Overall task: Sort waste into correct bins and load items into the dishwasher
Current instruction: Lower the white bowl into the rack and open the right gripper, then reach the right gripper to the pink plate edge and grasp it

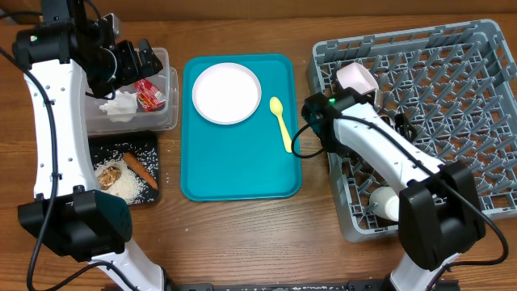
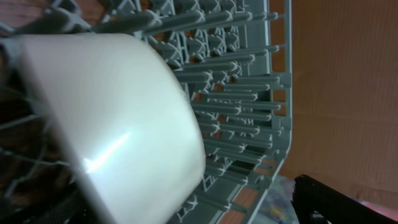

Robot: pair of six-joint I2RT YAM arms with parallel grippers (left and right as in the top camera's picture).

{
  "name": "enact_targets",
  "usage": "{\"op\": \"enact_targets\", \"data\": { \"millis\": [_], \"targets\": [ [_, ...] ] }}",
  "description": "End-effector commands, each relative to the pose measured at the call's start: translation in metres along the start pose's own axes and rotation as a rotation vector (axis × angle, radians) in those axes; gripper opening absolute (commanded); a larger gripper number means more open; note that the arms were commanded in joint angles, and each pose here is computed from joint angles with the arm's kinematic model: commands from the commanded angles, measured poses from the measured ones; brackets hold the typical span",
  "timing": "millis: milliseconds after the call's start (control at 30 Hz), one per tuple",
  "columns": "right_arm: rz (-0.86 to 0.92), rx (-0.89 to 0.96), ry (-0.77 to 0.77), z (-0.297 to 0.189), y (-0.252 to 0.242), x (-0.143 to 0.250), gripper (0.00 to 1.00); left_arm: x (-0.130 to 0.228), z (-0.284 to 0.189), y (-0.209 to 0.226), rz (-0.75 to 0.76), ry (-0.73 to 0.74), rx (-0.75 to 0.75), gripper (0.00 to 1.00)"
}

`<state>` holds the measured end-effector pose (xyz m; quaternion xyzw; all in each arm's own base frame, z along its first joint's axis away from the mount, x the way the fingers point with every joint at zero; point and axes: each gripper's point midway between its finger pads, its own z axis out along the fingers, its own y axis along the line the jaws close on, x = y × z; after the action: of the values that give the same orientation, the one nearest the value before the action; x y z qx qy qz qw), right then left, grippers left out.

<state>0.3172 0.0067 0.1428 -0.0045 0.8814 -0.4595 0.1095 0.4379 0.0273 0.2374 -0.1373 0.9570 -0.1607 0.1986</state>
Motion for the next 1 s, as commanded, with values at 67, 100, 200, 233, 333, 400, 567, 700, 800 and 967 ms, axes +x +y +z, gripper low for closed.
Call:
{"op": "enact_targets", "data": {
  "millis": [67, 100, 200, 233, 333, 400, 567, 700, 800, 967],
  "targets": [
    [0.064, -0.055, -0.047, -0.018, 0.003, -0.017, 1.00, -0.004, -0.008, -0.004, 0.013, -0.026, -0.001, 1.00],
    [0.081, -0.066, -0.059, -0.023, 0.001, -0.023, 1.00, -0.004, -0.008, -0.004, 0.013, -0.026, -0.001, 1.00],
    [0.156, -0.137, -0.090, -0.041, -0.003, -0.042, 1.00, -0.004, -0.008, -0.004, 0.013, -0.026, -0.001, 1.00],
    [0.186, -0.177, -0.099, -0.048, -0.002, -0.049, 1.00, -0.004, -0.008, -0.004, 0.014, -0.026, -0.001, 1.00],
    [0.285, -0.401, -0.094, -0.079, 0.012, -0.069, 1.00, -0.004, -0.008, -0.004, 0.013, -0.026, -0.001, 1.00],
    [0.293, -0.634, -0.074, -0.109, 0.034, -0.079, 1.00, -0.004, -0.008, -0.004, 0.013, -0.026, -0.001, 1.00],
    [0.268, -1.041, -0.101, -0.171, 0.073, -0.102, 1.00, -0.004, -0.008, -0.004, 0.013, -0.026, -0.001, 1.00],
    [0.309, -1.197, -0.190, -0.201, 0.081, -0.129, 0.93, -0.004, -0.008, -0.004, 0.013, -0.026, -0.001, 1.00],
    [0.345, -1.270, -0.236, -0.217, 0.088, -0.145, 0.83, -0.004, -0.008, -0.004, 0.014, -0.026, -0.001, 1.00],
    [0.415, -1.301, -0.180, -0.219, 0.128, -0.158, 0.79, -0.004, -0.008, -0.004, 0.013, -0.026, -0.001, 1.00]
  ]
}}
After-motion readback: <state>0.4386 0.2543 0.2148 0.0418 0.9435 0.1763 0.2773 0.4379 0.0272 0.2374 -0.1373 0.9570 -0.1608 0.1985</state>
